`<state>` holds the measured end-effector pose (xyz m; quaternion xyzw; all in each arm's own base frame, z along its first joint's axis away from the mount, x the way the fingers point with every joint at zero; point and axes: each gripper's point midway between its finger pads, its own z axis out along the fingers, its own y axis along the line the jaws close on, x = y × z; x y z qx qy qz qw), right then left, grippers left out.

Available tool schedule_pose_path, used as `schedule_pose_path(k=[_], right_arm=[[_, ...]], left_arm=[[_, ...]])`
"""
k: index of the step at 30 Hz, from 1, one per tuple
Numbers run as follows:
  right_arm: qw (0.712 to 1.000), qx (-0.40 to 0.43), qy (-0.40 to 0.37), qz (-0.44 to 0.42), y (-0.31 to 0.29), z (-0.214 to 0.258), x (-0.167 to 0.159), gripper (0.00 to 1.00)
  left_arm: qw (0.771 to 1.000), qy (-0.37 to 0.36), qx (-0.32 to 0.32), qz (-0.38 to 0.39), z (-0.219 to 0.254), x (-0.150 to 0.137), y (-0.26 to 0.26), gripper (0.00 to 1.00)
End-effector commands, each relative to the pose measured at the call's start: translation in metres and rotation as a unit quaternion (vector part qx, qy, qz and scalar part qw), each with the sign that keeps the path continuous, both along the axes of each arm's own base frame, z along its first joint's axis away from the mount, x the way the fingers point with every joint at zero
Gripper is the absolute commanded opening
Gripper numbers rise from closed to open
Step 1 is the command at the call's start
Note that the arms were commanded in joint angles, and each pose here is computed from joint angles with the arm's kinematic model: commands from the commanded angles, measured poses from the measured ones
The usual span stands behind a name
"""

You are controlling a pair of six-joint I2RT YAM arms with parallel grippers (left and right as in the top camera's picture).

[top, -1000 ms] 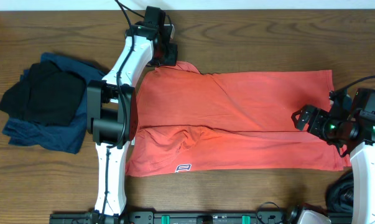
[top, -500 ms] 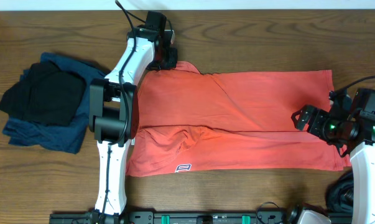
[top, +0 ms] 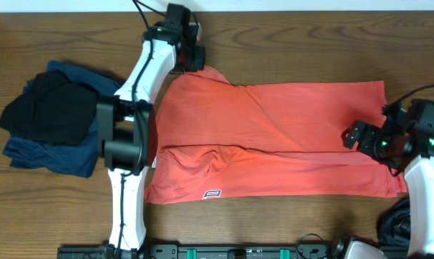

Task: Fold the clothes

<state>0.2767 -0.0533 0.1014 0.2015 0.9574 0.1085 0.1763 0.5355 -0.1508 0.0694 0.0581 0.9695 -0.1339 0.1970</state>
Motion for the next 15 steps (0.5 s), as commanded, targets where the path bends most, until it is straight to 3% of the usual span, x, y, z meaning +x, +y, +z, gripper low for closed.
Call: schedule_pose_path(k=[1,7,15], right_arm=[[1.0,0.009,0.019,0.019,0.002,-0.011,0.01,0.98],[0.998,0.012,0.051,0.018,-0.009,-0.034,0.031,0.99],[0.999,-0.041,-0.017,0.008,-0.046,-0.003,0.11,0.99]], left_arm=[[0.999,-0.025,-0.014,0.02,0.035,0.001,0.004,0.06],[1.0,0.006,-0.021,0.016,0.031,-0.013,0.002,0.06],[1.0,0.02,-0.017,0.016,0.028,-0.019,0.003,0.06]])
